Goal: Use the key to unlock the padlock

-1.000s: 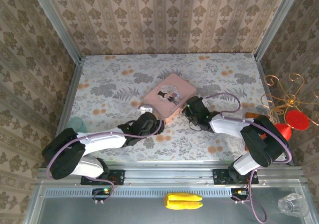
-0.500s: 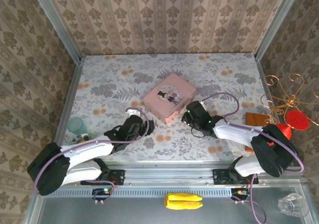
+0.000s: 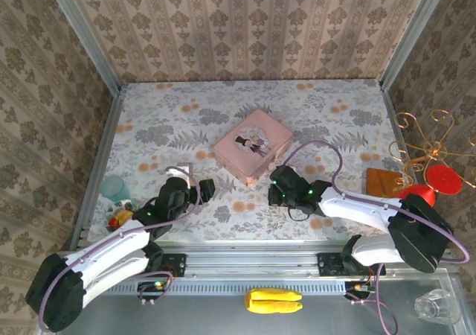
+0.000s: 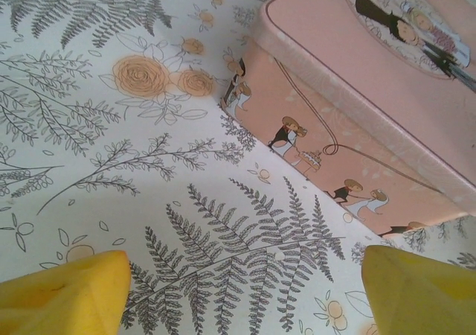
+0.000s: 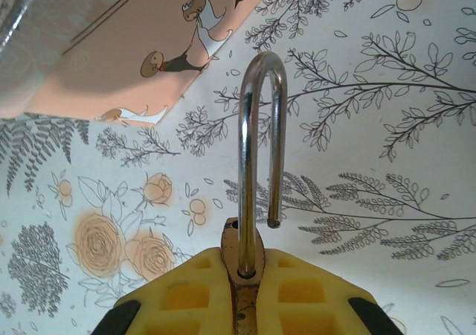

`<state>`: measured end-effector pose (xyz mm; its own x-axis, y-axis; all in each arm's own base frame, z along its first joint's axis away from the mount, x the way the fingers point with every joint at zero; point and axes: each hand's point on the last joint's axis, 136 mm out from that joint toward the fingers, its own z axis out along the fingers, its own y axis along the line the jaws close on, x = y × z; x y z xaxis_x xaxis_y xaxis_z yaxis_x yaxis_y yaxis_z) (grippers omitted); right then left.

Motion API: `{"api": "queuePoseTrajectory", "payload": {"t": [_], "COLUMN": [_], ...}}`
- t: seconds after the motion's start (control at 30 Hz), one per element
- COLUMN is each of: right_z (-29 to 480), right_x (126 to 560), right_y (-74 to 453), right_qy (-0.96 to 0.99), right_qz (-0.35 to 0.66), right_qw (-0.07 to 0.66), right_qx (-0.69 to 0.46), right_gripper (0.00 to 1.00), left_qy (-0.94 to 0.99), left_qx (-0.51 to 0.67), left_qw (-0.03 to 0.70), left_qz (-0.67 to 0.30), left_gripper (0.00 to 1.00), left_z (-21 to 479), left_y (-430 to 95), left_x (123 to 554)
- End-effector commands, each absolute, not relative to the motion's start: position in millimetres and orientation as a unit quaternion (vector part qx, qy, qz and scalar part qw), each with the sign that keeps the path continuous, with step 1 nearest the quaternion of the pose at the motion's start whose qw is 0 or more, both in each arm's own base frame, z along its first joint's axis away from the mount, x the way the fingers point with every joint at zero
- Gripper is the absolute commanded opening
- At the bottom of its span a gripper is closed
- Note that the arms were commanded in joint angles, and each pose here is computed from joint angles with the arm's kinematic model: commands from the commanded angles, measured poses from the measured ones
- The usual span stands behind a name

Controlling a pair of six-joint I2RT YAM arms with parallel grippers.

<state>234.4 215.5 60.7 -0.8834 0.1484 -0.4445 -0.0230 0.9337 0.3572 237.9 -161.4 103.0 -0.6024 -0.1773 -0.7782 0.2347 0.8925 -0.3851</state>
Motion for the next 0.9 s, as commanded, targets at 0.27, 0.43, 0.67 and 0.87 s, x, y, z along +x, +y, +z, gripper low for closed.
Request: {"api": "queuePoseTrajectory", "payload": {"t": [0.27, 0.43, 0.67, 0.87], "right_z": [43.6, 42.3, 29.9, 27.0], "right_x": [214.1, 209.8, 197.9, 191.3], "right_y": [183.6, 181.4, 179.6, 177.7], "right_qy": [0.967, 0.968, 0.973, 0.976], "right_qz": [0.113, 0.114, 0.112, 0.107], "right_qw": [0.228, 0.224, 0.198, 0.186], "right_qx": [-0.014, -0.019, -0.038, -0.048], "right_gripper": [0.00, 0.00, 0.00, 0.11], "left_qy": [0.865, 0.865, 0.866, 0.872], "left_qx": [0.015, 0.013, 0.010, -0.006], "left_qw": [0.442, 0.442, 0.441, 0.441], "left_qz": [-0.237, -0.236, -0.234, -0.213], "left_gripper": [0.82, 0.82, 0.82, 0.82], "left_z": [99.4, 98.8, 98.0, 96.6], "left_y": [-153.1, -152.5, -150.6, -141.0], "left_x": [236.1, 236.2, 236.6, 238.1]}}
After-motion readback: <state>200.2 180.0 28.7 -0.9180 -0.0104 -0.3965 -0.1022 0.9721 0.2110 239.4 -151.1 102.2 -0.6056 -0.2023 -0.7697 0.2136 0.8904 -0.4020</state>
